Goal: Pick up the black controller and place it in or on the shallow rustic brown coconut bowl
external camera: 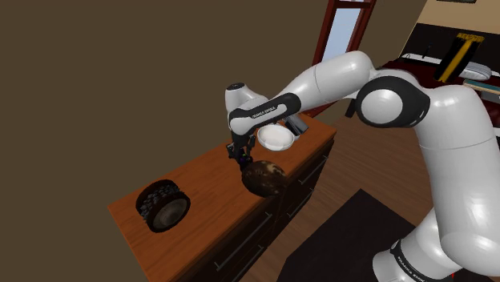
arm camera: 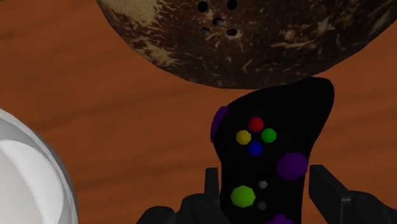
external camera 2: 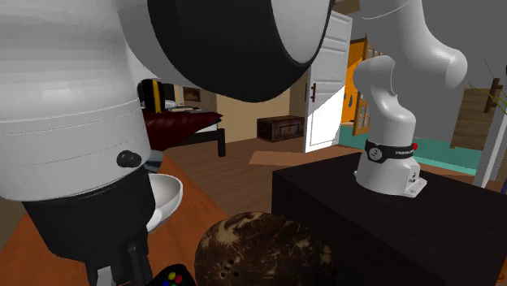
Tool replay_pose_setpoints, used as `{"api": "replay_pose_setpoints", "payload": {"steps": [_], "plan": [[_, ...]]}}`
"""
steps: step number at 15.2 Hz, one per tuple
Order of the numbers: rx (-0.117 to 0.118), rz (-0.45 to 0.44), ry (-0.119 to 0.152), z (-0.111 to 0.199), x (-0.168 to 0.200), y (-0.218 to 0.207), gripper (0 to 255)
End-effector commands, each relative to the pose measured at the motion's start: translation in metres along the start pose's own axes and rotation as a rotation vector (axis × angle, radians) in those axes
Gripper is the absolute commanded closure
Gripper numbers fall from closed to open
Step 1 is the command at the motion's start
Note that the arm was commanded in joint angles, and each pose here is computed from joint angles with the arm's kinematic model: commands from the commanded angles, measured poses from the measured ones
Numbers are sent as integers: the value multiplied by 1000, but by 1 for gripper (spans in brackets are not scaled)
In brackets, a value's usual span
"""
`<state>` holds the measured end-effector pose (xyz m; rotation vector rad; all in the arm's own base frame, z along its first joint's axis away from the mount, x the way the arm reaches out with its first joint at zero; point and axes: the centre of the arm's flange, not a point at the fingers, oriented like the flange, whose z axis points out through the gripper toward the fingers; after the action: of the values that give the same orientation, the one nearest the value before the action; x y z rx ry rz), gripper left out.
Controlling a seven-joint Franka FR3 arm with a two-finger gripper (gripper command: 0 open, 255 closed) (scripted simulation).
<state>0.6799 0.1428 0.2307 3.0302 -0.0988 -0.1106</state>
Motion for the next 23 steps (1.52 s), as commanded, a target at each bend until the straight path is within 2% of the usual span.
{"api": "replay_pose_setpoints", "payload": {"steps": [1, 18, 23], "plan": [[0, 0, -1, -11, -1, 1, 255], [0, 0, -1, -99, -7, 10, 255], [0, 0, -1, -96, -73, 14, 255]]}}
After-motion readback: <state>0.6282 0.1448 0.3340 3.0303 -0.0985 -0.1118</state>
